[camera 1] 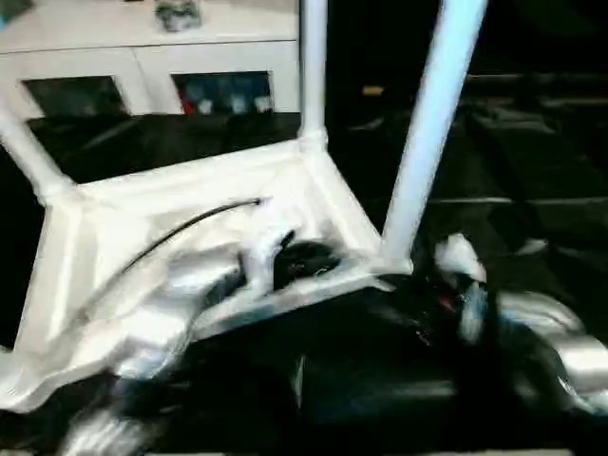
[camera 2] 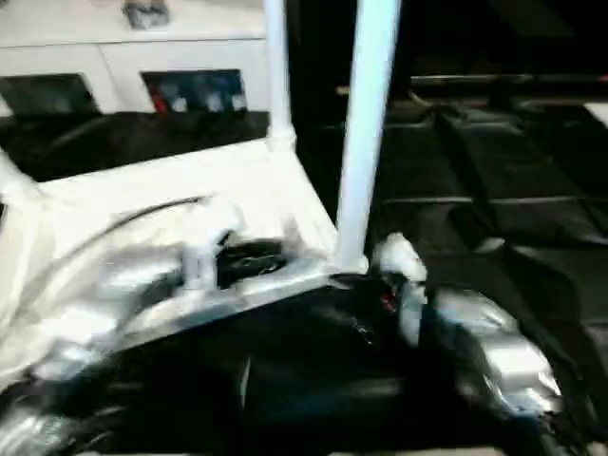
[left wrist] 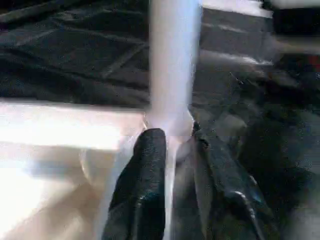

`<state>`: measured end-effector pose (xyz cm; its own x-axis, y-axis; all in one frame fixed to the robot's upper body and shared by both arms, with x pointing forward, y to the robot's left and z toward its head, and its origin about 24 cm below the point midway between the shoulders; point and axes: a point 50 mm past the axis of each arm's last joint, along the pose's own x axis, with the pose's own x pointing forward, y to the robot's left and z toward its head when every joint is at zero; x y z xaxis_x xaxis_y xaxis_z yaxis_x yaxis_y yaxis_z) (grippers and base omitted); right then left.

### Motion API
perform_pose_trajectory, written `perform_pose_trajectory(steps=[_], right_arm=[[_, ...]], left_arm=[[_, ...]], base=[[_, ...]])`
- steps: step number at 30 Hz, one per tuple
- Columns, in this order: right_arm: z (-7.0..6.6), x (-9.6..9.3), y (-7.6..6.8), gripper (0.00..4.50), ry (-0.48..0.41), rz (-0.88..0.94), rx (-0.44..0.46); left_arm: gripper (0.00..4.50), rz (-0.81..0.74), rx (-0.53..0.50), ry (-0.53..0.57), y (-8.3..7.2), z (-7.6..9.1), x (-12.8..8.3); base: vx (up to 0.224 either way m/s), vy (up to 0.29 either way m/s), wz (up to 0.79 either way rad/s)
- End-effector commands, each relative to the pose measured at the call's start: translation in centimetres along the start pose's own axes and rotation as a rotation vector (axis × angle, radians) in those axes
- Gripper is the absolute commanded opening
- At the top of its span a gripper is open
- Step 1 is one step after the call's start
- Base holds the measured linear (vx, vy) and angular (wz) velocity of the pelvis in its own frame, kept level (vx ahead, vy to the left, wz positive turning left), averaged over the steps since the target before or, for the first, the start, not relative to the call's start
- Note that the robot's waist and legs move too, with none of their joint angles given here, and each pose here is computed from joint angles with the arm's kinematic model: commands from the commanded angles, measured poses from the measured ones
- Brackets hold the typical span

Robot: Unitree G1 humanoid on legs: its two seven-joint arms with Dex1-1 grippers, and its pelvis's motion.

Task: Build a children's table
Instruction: Rotate table base

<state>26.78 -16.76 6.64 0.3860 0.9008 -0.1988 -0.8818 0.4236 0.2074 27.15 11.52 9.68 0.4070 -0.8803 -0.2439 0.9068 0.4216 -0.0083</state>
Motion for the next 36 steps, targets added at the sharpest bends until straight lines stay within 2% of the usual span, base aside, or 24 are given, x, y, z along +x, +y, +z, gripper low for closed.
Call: perform_pose_trajectory(steps=[1,3,5,6,9,12,14,16,19,24,26,27,31,34,36], right_arm=[[0.1,0.7,-1.1,3.7,-0.001,-0.076,-0.026],[0.2,1.5,-2.1,3.7,-0.008,-0.149,-0.027],[0.3,2.9,-3.5,3.7,-0.008,-0.266,-0.004],[0.3,3.3,-4.0,3.7,-0.007,-0.317,-0.003],[0.4,3.6,-4.4,3.7,-0.007,-0.362,-0.004],[0.2,5.5,-6.0,3.7,0.014,-0.519,0.019],[0.2,5.8,-6.3,3.7,0.018,-0.543,0.019],[0.6,6.5,-7.2,3.7,0.019,-0.622,0.02],[1.1,7.0,-7.8,3.7,0.02,-0.678,0.01],[2.0,7.1,-8.6,3.7,0.007,-0.749,-0.009],[2.2,6.9,-8.9,3.7,0.002,-0.775,-0.013],[2.4,6.7,-9.1,3.7,-0.002,-0.79,-0.02],[2.4,6.5,-9.3,3.7,-0.007,-0.802,-0.021],[2.2,6.3,-9.4,3.7,-0.008,-0.814,-0.02],[2.1,6.2,-9.5,3.7,-0.007,-0.815,-0.02]], left_arm=[[1.39,0.014,-0.026,0.009,-0.9,-0.5,-1.3],[1.48,0.081,-0.041,0.008,-1.9,-1.3,-2.6],[1.56,0.232,-0.033,-0.005,-2.3,-2.6,-3.7],[1.76,0.27,-0.035,-0.011,-2.5,-2.9,-4.0],[1.84,0.301,-0.041,-0.015,-2.7,-2.9,-4.1],[2.21,0.425,-0.088,-0.004,-3.8,-3.9,-5.4],[2.27,0.409,-0.092,-0.011,-4.2,-3.9,-5.6],[2.59,0.342,-0.115,-0.012,-5.7,-4.1,-6.1],[2.7,0.264,-0.144,-0.011,-7.0,-4.3,-6.8],[3.17,0.206,-0.178,0.019,-7.9,-4.5,-8.7],[3.27,0.22,-0.178,0.035,-7.9,-4.6,-9.8],[3.37,0.247,-0.176,0.041,-7.8,-4.6,-11.0],[3.72,0.264,-0.179,0.053,-7.9,-4.7,-12.7],[3.97,0.256,-0.245,0.121,-8.8,-4.9,-16.3],[4.06,0.26,-0.259,0.145,-8.8,-4.8,-17.4]], base=[[0.0,0.0,0.0],[0.0,0.0,0.0],[0.0,0.0,0.0],[0.0,0.0,0.0],[0.0,0.0,0.0],[0.0,0.0,0.0],[0.0,0.0,0.0],[0.0,0.0,0.0],[0.0,0.0,0.0],[0.0,0.0,0.0],[0.0,0.0,0.0],[0.0,0.0,0.0],[0.0,0.0,0.0],[0.0,0.0,0.0],[0.0,0.0,0.0]])
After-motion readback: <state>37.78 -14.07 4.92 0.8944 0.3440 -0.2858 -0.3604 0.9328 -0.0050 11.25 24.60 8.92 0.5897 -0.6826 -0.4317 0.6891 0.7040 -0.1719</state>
